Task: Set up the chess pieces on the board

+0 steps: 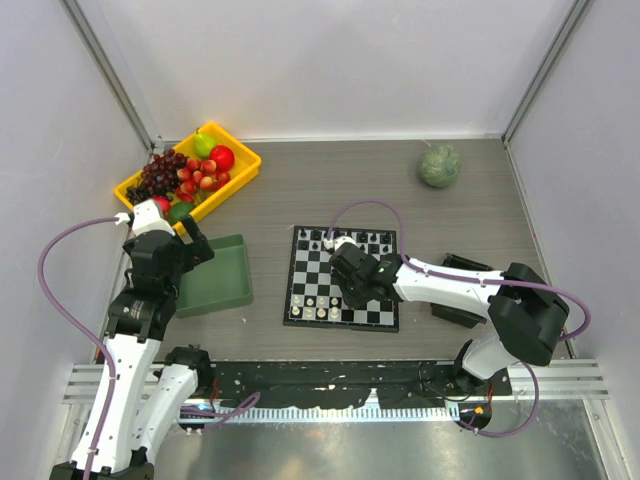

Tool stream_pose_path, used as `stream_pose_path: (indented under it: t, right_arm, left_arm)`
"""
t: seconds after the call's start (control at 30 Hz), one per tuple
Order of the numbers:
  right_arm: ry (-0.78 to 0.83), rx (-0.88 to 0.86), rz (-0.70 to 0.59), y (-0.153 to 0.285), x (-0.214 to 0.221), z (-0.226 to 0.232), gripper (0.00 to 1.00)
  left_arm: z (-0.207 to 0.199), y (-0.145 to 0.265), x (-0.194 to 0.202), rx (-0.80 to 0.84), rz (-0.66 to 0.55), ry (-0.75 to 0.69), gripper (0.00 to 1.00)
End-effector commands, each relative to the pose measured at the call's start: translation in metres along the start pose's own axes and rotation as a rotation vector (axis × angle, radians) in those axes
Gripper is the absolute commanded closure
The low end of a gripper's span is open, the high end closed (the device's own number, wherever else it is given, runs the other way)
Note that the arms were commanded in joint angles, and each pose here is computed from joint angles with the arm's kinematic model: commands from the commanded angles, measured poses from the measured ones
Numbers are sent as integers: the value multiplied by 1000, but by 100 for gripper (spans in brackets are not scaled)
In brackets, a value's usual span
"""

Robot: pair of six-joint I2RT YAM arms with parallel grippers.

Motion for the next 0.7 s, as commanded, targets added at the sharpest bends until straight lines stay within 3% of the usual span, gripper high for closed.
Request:
stream_pose_path:
  t: [0.0, 0.13, 0.3, 0.67]
  right_arm:
    - [-8, -10, -27, 8, -3, 1, 82]
    - [-9, -16, -29, 7, -5, 3, 81]
    - [-11, -27, -56, 13, -13, 6, 68]
    - [0, 45, -193, 42, -58, -1, 57]
  left_arm:
    - [-2, 0, -11, 6, -41, 11, 1]
    - [-1, -1, -11, 4, -39, 13, 1]
    - [-1, 0, -10, 4, -39, 13, 1]
    - [-8, -1, -19, 35, -55, 21, 1]
Point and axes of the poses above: each gripper's point midway between its finger pads, its own y axis back along the fingers, its own z axis along the line the jaws close on, x = y × z, the point moved 1 cm from there along y, back along the fingers, and after that the axes turned 8 degrees about -y, right-handed, at the moved point
